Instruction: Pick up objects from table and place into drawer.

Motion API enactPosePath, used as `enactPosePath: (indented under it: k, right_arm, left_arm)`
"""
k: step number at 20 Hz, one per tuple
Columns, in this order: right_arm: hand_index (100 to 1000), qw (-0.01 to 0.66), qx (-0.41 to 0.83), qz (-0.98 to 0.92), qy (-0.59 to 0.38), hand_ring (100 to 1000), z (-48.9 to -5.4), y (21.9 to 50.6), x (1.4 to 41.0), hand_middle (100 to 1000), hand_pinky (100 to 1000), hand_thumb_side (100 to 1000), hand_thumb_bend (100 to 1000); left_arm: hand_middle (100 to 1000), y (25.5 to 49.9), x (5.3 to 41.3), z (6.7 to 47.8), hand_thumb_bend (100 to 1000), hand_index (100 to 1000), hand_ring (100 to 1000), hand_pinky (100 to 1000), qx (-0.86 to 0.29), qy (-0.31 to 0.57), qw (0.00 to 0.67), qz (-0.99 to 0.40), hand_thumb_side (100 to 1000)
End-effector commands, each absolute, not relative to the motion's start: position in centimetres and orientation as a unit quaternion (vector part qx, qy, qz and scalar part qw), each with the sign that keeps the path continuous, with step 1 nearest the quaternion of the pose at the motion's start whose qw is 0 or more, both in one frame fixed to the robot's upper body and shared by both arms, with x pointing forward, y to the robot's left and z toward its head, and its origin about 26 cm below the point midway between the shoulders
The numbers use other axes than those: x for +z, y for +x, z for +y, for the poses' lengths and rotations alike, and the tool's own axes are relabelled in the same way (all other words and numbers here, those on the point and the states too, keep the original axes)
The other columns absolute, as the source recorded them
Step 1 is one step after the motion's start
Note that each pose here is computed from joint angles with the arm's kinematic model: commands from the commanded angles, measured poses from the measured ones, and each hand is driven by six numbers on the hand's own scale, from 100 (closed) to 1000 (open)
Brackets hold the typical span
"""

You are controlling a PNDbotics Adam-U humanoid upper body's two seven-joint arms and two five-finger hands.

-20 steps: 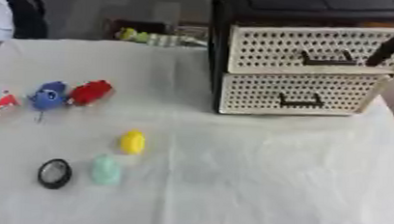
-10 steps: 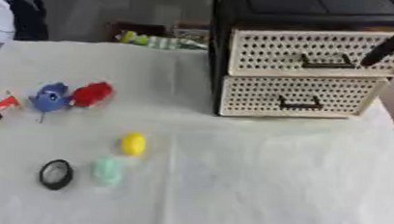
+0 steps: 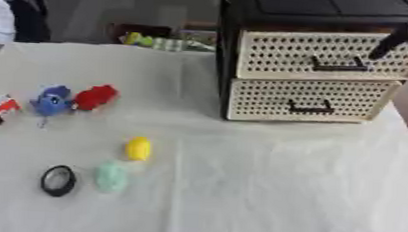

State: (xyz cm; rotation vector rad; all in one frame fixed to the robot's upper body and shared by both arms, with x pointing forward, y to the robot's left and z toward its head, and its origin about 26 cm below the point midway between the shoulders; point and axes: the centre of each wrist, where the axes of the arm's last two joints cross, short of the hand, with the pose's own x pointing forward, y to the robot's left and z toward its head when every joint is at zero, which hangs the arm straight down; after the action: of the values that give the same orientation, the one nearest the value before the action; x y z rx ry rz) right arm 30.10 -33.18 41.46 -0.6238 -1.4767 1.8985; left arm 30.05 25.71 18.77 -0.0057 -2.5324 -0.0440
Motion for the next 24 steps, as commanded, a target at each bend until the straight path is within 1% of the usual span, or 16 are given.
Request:
enactPosePath:
  k: [1, 15, 24]
  right_arm:
    - [881, 0.334, 0.713, -0.558, -0.262, 100, -33.1, 30.2, 42.2, 100, 100, 620, 788]
    - [881, 0.35, 0.701, -0.547, -0.294, 100, -31.5, 32.9, 41.5, 100, 100, 618, 785]
    - [879, 0.359, 0.699, -0.528, -0.322, 100, -31.5, 34.5, 40.5, 100, 100, 613, 783]
  left_arm:
    - [617, 29.8, 19.4, 26.0, 100, 783, 580, 415, -0.027, 0.0, 0.291, -0.956, 889]
    - [618, 29.9, 19.3, 25.7, 100, 783, 580, 416, -0.025, -0.005, 0.292, -0.956, 893]
    - [618, 29.8, 19.2, 25.6, 100, 783, 580, 416, -0.022, -0.007, 0.296, -0.955, 895]
